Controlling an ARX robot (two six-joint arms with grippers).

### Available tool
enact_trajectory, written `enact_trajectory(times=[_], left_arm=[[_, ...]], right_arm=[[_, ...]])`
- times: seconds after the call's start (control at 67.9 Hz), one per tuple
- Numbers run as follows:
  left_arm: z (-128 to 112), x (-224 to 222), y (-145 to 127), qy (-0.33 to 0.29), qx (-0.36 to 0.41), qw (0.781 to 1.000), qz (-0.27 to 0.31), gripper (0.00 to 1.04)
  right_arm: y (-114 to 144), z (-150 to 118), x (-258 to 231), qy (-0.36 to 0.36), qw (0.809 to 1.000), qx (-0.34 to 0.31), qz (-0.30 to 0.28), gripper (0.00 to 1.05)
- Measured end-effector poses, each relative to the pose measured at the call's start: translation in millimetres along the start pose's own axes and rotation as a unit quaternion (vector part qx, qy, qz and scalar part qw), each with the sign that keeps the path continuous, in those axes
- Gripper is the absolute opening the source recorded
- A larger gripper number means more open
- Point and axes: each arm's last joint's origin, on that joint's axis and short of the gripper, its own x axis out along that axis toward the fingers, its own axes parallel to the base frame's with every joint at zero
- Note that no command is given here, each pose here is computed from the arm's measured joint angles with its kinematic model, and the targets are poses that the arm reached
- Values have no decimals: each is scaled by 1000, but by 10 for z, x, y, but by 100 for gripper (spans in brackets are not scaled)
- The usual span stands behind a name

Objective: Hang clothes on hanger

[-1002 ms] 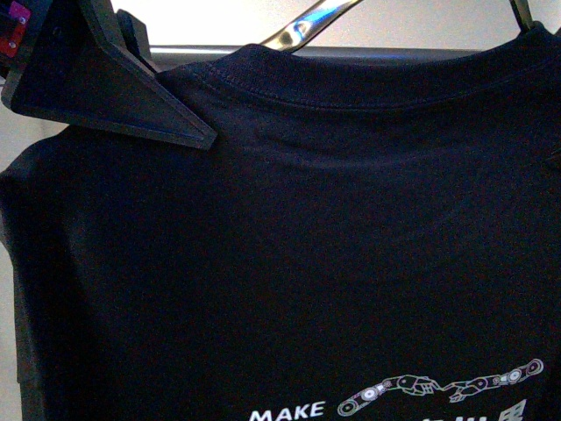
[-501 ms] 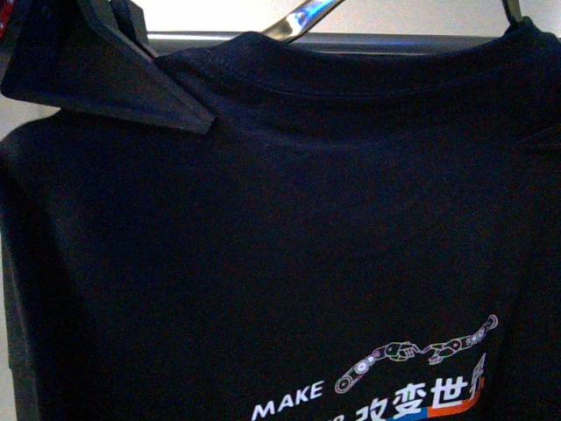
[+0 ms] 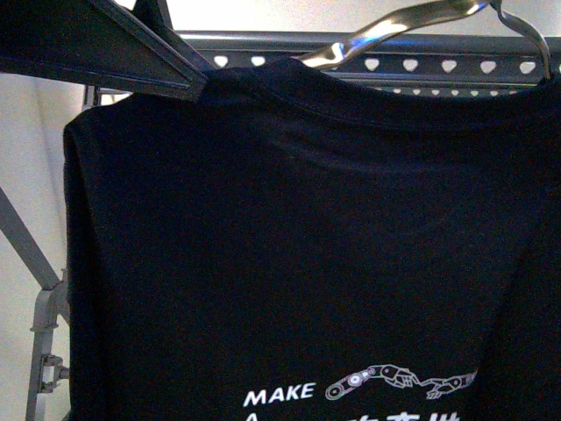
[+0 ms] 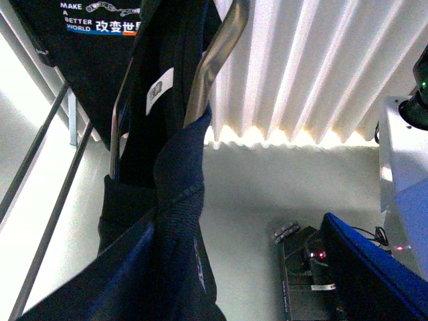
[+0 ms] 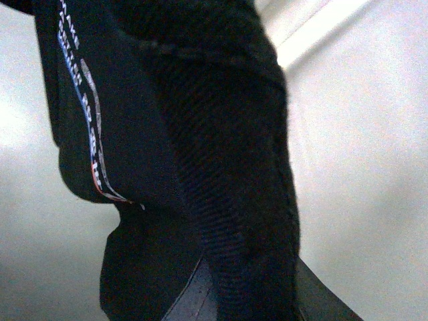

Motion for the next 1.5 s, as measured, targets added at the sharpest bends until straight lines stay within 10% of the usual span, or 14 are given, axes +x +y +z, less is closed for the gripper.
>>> enact_trajectory(times=[0.663,0.884,0.987,1.061,1.193,1.282,1.385,1.503], left_arm=[[5,-5,-4,0,1,1000,1,98],[-34,-21,-83,35,37,991,122,98],[-167,-76,-265,99,-37,930,352,98],[-258,-165,-389,49,-112,847,517,98],[-83,-600,-557,-222,-138,639,723,98],[117,-881,-795,-342,-112,553,751,98],[216,-989,-1076,-391,-112,533,742,97],[78,-822,-1297,-229,-174,652,702,78]], right_arm=[[289,-293,-513,-9,986,164,16,8],[360,-112,-681,-55,977,205,20,8],[378,-75,-706,-57,975,213,22,8],[375,-78,-698,-49,975,215,22,8],[390,-87,-694,-26,977,213,17,8],[426,-112,-641,-7,976,216,18,8],[468,-150,-556,11,973,229,19,8],[486,-126,-545,8,970,244,9,8]])
